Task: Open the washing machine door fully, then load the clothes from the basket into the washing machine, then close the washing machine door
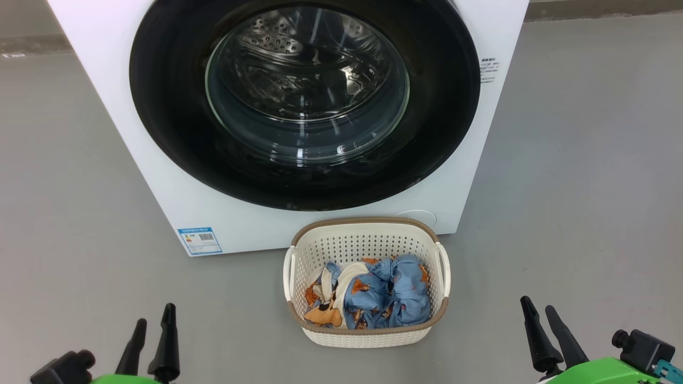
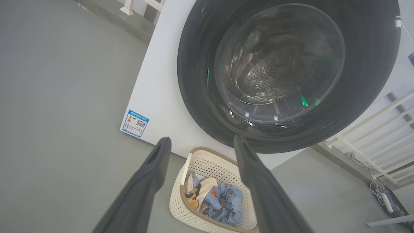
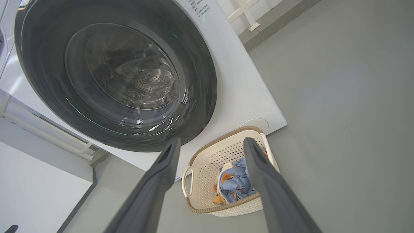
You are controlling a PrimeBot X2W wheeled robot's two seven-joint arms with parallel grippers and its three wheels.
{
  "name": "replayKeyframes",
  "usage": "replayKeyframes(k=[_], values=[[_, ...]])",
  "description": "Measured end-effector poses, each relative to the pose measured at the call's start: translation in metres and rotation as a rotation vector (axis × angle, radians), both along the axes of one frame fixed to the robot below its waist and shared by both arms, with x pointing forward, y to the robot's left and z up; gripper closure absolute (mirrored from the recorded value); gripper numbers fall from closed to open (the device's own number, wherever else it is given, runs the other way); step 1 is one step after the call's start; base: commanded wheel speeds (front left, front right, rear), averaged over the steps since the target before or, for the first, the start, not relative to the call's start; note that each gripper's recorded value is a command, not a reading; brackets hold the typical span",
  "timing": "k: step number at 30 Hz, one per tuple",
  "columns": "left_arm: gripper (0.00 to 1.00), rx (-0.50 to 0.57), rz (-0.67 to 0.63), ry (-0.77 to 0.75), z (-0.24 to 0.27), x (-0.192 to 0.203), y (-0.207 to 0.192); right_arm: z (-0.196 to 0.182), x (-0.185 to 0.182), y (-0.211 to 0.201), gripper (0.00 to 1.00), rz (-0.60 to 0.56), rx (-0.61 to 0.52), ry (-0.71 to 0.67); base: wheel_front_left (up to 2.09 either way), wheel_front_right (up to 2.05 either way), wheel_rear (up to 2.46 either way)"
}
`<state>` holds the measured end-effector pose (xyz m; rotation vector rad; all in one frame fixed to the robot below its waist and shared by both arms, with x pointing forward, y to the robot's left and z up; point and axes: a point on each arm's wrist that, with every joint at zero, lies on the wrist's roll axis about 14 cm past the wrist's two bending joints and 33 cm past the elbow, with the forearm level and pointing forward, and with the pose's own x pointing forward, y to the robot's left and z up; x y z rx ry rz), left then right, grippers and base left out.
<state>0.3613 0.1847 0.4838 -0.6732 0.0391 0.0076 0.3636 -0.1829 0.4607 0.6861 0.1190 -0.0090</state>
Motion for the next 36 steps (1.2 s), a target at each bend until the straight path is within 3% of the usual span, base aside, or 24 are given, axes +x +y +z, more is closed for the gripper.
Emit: replayKeyframes(k=[36], values=[[0.0, 0.367, -0.043, -0.092, 0.012, -0.003, -0.004, 0.013, -0.004, -0.004, 0.0, 0.043, -0.361, -0.097, 0.0, 0.0, 0.0]])
